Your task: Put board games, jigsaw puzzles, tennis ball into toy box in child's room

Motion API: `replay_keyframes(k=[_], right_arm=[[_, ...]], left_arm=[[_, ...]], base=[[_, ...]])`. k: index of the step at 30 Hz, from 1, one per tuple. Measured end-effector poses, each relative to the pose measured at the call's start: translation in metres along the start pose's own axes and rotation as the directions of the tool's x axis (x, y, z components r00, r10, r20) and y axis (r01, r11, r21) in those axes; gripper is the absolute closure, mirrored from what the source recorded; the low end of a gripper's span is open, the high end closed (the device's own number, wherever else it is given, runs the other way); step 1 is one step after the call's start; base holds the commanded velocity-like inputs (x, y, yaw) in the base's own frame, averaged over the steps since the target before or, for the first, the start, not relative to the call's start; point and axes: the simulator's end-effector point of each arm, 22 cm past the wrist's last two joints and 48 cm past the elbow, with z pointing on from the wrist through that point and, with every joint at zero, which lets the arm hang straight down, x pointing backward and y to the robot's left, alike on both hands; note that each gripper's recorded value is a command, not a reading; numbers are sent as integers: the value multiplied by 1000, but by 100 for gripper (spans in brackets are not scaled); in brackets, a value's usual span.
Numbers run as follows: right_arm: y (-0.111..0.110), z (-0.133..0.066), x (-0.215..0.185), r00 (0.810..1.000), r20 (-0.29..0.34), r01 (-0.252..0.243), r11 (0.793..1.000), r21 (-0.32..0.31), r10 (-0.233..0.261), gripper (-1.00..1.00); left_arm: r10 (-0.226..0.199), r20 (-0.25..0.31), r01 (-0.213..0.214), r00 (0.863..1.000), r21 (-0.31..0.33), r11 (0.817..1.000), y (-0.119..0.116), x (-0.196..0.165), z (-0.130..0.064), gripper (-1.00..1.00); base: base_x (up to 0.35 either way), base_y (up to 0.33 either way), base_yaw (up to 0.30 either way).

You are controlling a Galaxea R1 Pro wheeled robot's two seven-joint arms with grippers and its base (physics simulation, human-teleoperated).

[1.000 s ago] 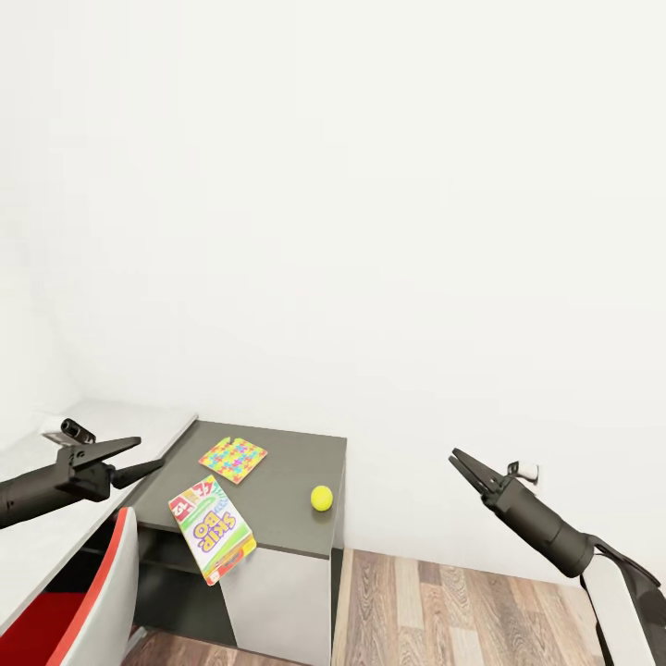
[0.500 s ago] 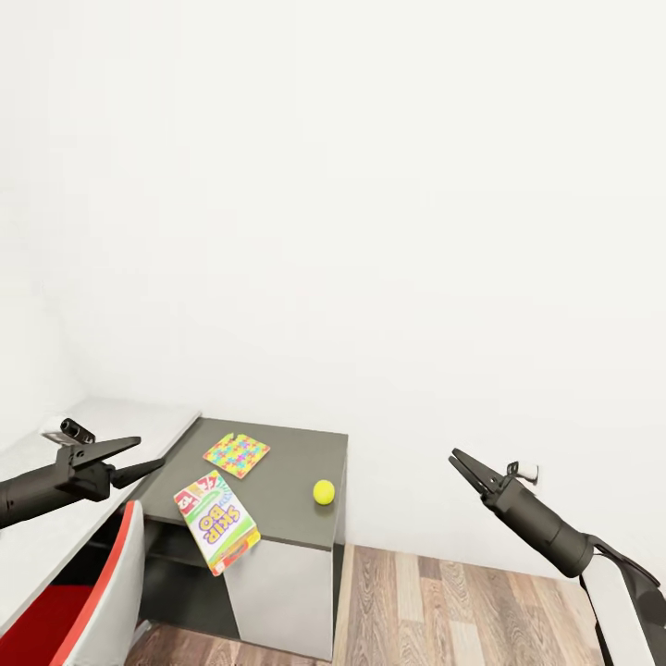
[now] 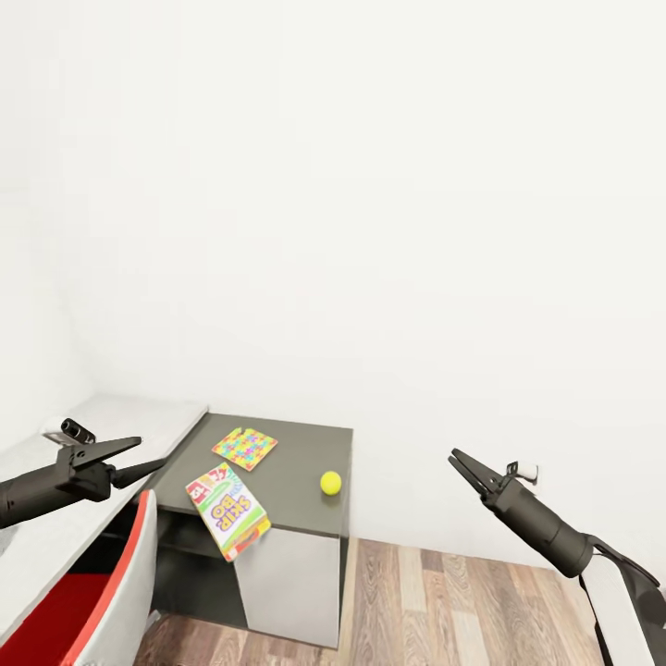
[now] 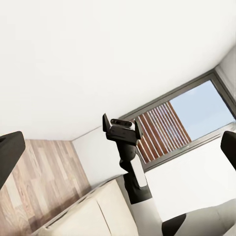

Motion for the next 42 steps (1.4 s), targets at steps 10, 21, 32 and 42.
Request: replay_keyframes(k=[10,21,32,42], right_arm=[[-15,5,18,998,-35,-45,999,25,46,-100],[-79,6,51,972,-95,-183,947,265,215,-100],[-145,23,112,843,-120,-438,799,412,524,-100],[-178,25,155,731,-93,-561,673,483,676,-100]], left_arm=[[0,1,0,1000,-1,1000,0,0,0,-100],[2,2,-2,1000,-1,1000,0,0,0,-100],[3,2,-3,1000,-4,1000,1,0,0,-100],[3,3,-3,1000,-5,1000,1,0,0,-100]], base=[[-22,13,0],[0,0,0],[0,0,0],[-1,0,0]])
